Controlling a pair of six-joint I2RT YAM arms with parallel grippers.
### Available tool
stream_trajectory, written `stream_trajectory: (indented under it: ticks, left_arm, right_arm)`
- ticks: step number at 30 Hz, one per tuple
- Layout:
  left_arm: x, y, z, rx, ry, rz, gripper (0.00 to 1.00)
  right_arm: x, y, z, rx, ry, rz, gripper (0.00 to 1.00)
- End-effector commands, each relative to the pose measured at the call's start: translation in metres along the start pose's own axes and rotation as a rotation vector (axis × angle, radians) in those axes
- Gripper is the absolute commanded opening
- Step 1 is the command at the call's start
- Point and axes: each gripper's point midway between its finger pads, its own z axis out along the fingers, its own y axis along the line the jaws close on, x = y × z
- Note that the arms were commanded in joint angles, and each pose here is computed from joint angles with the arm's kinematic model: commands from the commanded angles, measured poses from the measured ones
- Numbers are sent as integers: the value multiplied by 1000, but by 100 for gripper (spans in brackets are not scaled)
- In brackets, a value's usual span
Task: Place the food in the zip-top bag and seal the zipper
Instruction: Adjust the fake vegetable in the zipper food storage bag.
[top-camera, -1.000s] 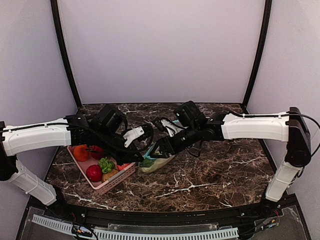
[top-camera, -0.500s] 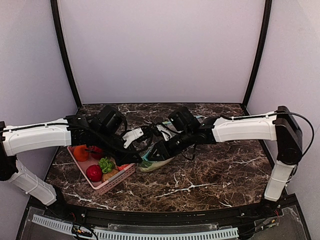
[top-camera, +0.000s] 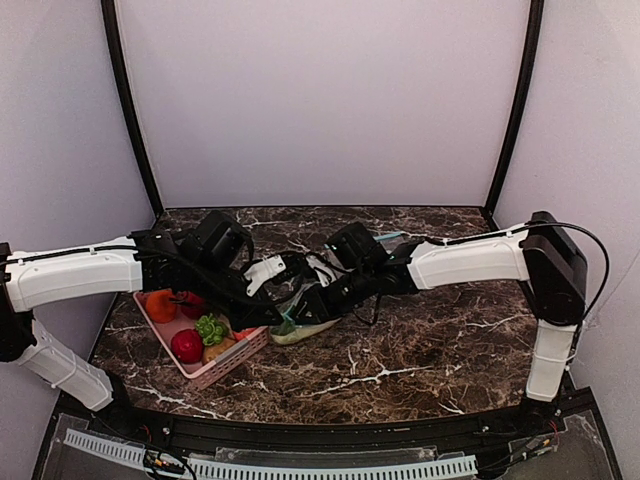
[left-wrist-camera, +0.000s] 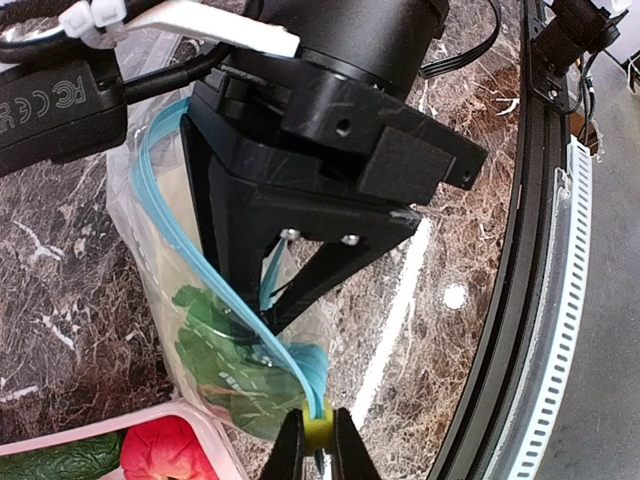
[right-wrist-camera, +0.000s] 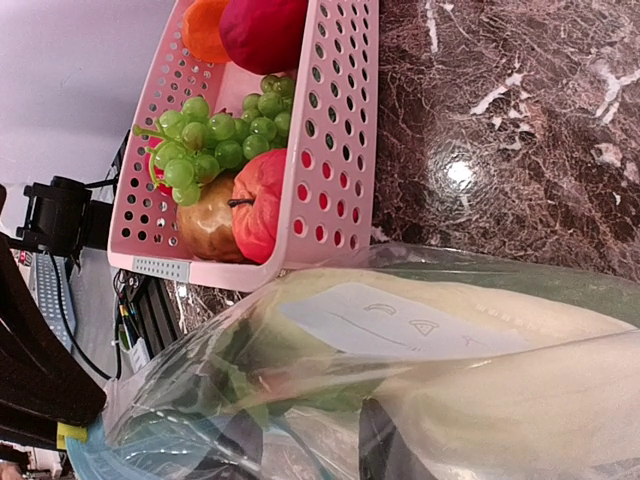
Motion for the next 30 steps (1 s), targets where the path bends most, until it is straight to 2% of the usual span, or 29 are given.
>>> stream_trajectory:
  ticks: [1,8,12,16,24,30]
  left_arm:
    - [-11,-8,-13,25,-66,23,1]
    - [-13,-5,-17,13,-80,17,1]
    - [-10,1,-14,-14,-65,6,1]
    - [-11,5,-13,-29,-64,-10,1]
    - [-12,5,-8,-14,-68,-41,1]
    - [-13,2,-3,14,-68,-55,1]
  right_arm:
    - [2,-18,15,62,1,29,32]
    - [-10,-7,-2,73,-30,7,34]
    - [-28,19,-46,84,-108,-39,49]
    - [-33,23,-88,161,-171,-34,64]
    - [-8,-16,-133,381,-238,163,71]
    - [-2,-38,-134,439,-299,321,74]
